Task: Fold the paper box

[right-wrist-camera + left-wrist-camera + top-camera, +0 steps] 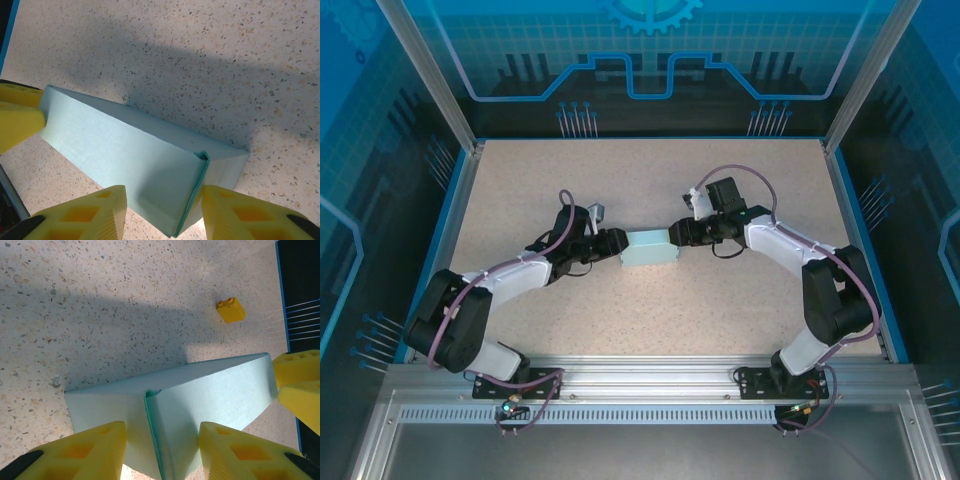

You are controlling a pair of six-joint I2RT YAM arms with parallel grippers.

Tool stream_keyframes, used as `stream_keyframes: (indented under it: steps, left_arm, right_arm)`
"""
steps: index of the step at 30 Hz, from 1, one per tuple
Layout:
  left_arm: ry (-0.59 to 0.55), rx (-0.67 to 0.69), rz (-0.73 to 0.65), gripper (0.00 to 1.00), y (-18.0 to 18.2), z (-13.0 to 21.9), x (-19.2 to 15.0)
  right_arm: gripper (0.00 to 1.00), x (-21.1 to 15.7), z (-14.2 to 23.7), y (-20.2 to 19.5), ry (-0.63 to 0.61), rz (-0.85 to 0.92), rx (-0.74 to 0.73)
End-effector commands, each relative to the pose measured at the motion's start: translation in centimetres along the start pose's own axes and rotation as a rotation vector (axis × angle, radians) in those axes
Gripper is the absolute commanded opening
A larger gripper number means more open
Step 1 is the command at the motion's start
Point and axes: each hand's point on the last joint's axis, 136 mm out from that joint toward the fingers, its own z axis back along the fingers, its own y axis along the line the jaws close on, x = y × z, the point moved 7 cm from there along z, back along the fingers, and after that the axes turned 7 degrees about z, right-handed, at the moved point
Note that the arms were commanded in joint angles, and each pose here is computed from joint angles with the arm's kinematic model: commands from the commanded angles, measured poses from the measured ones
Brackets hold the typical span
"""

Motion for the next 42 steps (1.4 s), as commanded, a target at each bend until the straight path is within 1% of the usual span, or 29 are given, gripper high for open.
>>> stream_keyframes:
  steps: [1, 11, 19, 26, 32, 42]
  left_arm:
    - [0.011, -0.030, -0.014, 0.45, -1.1, -0.5, 0.6]
    - [-0.023, -0.044, -0.041, 0.45, -3.2, -2.2, 3.6]
    - [-0.038, -0.040, -0.058, 0.45, -4.6, -5.2, 7.0]
    - [-0.043, -0.007, -0.091, 0.45, -5.2, -7.3, 8.9]
    - [-0.038, -0.015, -0.105, 0.46, -5.2, -7.7, 8.7]
    - [-0.024, -0.009, -0.161, 0.47, -4.6, -7.3, 6.2]
  right_arm:
    - [0.44, 0.9, -0.3, 1.3, -0.011, 0.021, 0.066]
    - [0.44, 3.7, -0.3, 0.8, -0.070, 0.026, 0.066]
    - [0.44, 7.6, -1.1, -1.0, -0.105, 0.038, 0.045]
    - [0.44, 9.5, -2.2, -2.7, -0.106, 0.062, 0.013]
    - [0.44, 8.9, -2.8, -3.2, -0.112, 0.093, 0.016]
    - [0.44, 6.6, -2.6, -2.8, -0.138, 0.144, 0.024]
